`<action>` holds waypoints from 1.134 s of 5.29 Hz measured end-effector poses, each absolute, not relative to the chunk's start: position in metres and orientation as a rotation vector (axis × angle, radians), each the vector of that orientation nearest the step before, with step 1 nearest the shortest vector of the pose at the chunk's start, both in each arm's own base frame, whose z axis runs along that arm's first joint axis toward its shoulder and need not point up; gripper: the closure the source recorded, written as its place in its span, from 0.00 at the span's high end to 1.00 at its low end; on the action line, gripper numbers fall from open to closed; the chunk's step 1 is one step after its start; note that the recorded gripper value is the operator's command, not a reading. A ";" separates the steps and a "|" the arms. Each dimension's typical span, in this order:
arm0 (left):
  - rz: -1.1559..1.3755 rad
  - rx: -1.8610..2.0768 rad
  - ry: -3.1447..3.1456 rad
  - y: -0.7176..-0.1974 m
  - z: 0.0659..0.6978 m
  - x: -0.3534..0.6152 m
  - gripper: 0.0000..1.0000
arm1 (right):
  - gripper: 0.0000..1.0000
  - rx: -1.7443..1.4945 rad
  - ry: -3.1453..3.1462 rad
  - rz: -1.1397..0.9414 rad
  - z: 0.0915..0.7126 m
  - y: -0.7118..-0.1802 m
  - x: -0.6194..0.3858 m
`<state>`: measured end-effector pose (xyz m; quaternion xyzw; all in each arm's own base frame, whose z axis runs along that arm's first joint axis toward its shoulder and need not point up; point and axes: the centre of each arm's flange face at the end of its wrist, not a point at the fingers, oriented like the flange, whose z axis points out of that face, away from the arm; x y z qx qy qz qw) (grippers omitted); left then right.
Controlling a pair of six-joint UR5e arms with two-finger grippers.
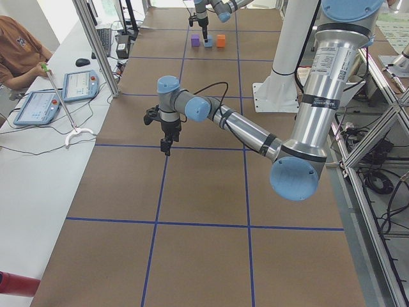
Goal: Place blue block between orange and purple blocks
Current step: 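Open the right gripper and lift it away from the cubes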
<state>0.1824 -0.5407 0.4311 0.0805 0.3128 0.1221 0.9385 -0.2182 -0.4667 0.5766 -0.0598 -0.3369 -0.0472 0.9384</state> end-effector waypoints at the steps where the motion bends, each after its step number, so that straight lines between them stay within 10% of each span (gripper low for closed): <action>1: 0.249 0.165 0.639 -0.541 0.431 0.182 1.00 | 1.00 -0.102 -0.699 -0.092 0.566 -0.466 -0.212; 6: 0.267 0.198 0.702 -0.540 0.432 0.120 1.00 | 1.00 0.093 -0.785 -0.051 0.564 -0.484 -0.027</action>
